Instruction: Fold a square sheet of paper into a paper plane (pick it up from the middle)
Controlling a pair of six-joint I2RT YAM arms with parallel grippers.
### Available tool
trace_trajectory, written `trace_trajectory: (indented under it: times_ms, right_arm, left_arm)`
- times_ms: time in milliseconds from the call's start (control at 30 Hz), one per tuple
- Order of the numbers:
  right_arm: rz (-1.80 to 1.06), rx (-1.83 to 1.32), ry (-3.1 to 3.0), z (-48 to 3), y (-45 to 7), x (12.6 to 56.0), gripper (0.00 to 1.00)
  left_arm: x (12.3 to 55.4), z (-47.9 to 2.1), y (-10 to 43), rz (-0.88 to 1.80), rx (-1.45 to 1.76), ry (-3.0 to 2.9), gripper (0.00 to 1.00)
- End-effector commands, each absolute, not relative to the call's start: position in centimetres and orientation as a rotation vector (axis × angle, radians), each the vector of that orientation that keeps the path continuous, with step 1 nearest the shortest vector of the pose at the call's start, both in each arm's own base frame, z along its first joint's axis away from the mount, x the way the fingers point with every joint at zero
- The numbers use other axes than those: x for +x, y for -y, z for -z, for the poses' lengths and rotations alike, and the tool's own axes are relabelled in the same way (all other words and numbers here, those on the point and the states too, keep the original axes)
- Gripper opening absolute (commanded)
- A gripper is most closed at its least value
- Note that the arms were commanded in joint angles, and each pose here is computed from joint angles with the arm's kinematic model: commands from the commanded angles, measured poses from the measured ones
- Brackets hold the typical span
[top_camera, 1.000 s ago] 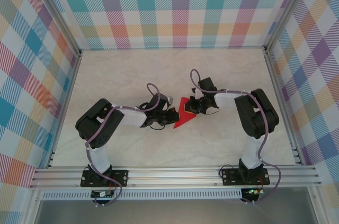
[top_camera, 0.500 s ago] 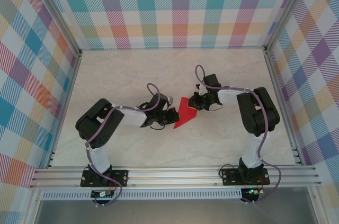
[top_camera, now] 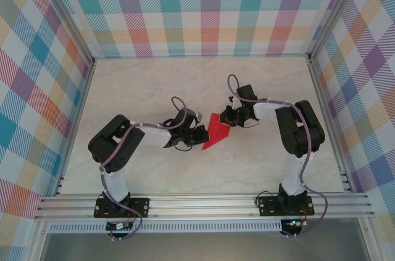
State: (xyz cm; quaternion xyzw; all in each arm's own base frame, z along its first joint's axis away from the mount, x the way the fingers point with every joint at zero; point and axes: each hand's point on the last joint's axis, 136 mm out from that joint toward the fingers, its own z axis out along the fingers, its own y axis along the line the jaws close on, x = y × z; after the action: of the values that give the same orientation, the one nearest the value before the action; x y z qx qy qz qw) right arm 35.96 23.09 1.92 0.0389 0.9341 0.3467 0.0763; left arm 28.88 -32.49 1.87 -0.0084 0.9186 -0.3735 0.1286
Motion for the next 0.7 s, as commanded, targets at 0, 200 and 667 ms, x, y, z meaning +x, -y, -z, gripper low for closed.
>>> trace_trajectory:
  times_ms: [0,200,667]
  right_arm:
    - [-0.981,0.130,-2.803,-1.4,-22.0,37.1,0.08]
    - [-0.896,0.196,-2.786,-1.3,-20.2,39.4,0.08]
    - [-0.980,0.166,-2.641,-8.1,-21.9,37.0,0.10]
  left_arm:
    - [24.0,4.6,28.1,0.816,-0.094,-2.974,0.00]
    - [23.9,4.7,28.0,0.819,-0.089,-2.979,0.00]
    - [24.2,4.6,28.2,0.831,-0.112,-2.964,0.00]
